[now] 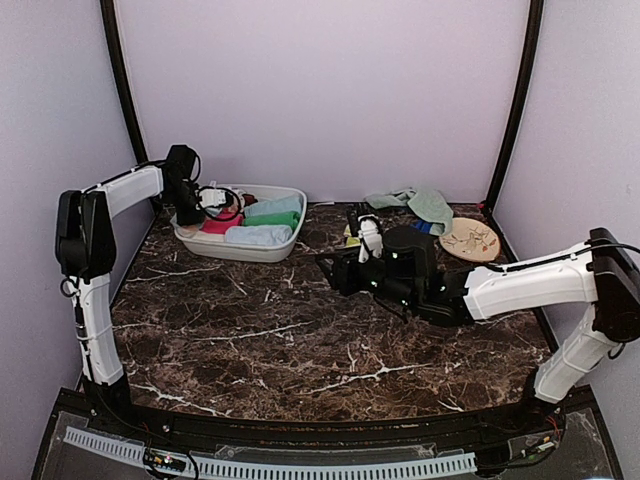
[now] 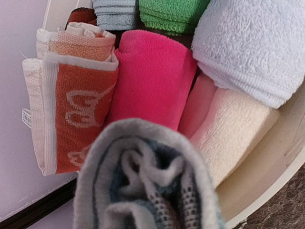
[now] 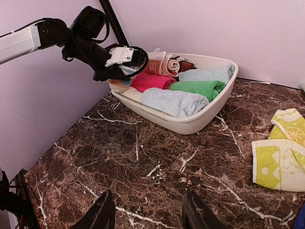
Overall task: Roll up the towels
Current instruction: Place the towel in the storage box.
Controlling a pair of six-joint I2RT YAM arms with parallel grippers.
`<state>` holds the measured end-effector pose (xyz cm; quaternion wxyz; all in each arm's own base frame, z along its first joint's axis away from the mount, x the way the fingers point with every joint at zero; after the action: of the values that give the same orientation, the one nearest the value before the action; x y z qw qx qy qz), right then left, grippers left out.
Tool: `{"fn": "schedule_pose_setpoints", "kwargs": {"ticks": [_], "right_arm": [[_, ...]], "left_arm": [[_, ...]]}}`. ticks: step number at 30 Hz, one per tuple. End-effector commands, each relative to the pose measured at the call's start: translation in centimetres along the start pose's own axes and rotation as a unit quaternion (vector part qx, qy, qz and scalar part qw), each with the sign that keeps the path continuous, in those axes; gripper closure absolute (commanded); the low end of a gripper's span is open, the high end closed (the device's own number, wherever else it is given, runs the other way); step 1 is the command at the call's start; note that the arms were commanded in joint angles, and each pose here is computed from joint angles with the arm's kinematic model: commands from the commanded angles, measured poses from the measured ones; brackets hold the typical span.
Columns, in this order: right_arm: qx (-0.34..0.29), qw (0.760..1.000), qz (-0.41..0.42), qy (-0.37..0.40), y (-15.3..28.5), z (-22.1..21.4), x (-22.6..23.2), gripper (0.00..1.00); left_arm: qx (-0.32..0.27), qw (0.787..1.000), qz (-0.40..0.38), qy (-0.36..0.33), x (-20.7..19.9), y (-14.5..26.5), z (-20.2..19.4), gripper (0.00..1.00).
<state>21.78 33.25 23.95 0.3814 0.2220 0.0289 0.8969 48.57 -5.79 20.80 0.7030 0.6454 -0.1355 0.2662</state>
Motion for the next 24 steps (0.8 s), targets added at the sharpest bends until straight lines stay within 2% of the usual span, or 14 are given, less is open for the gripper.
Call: {"fn": "schedule_pose_setpoints", "kwargs": {"ticks": [1,6,8,10,15,17,18,19,20,21,24], "right_arm": [[-0.02,0.999,0.016,-0.022,0.5,0.7,0.2,0.53],[-0.016,0.999,0.018,-0.025,0.4,0.6,0.3,0.54],[-0.017,0.999,0.019,-0.026,0.3,0.7,0.3,0.54],[-0.017,0.999,0.021,-0.027,0.4,0.7,0.4,0.54],[-0.02,0.999,0.018,-0.033,1.0,0.8,0.2,0.51],[-0.021,0.999,0.018,-0.034,1.1,0.8,0.1,0.5],[-0.021,0.999,0.017,-0.034,1.1,0.8,0.1,0.5],[-0.021,0.999,0.017,-0.033,1.1,0.8,0.1,0.49],[-0.021,0.999,0.017,-0.032,1.1,0.8,0.1,0.49],[-0.021,0.999,0.016,-0.031,1.1,0.9,0.2,0.48],[-0.02,0.999,0.015,-0.026,1.1,1.1,0.2,0.48]], "left_arm": [[0.033,0.998,0.018,-0.059,1.1,1.0,-0.4,1.0],[0.057,0.99,-0.031,-0.123,-1.8,-0.4,0.0,1.0],[0.059,0.988,-0.04,-0.14,-2.7,-1.0,0.3,0.92],[0.053,0.987,-0.05,-0.142,-3.2,-1.3,0.5,0.78],[0.063,0.988,-0.039,-0.137,-2.8,-1.9,0.5,0.58],[0.059,0.989,-0.033,-0.13,-2.3,-1.7,0.6,0.56],[0.052,0.99,-0.039,-0.126,-2.2,-1.3,0.8,0.46],[0.044,0.991,-0.036,-0.119,-1.7,-0.8,1.0,0.41],[0.037,0.992,-0.042,-0.116,-1.5,-0.3,1.2,0.13],[0.036,0.992,-0.044,-0.116,-1.5,0.0,1.2,0.02],[0.037,0.992,-0.031,-0.113,-0.7,0.6,1.3,0.01]]}}
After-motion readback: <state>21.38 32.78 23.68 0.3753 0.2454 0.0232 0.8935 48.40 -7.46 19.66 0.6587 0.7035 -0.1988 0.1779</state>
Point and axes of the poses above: each gripper's point midway between its finger pads, its own y axis back along the fingers, its own x axis along the line the jaws close on, z = x × y, the point moved 9 cm from there along y, back along the fingers, and after that the axes turned 3 degrees about -y, right-handed, at the moved point
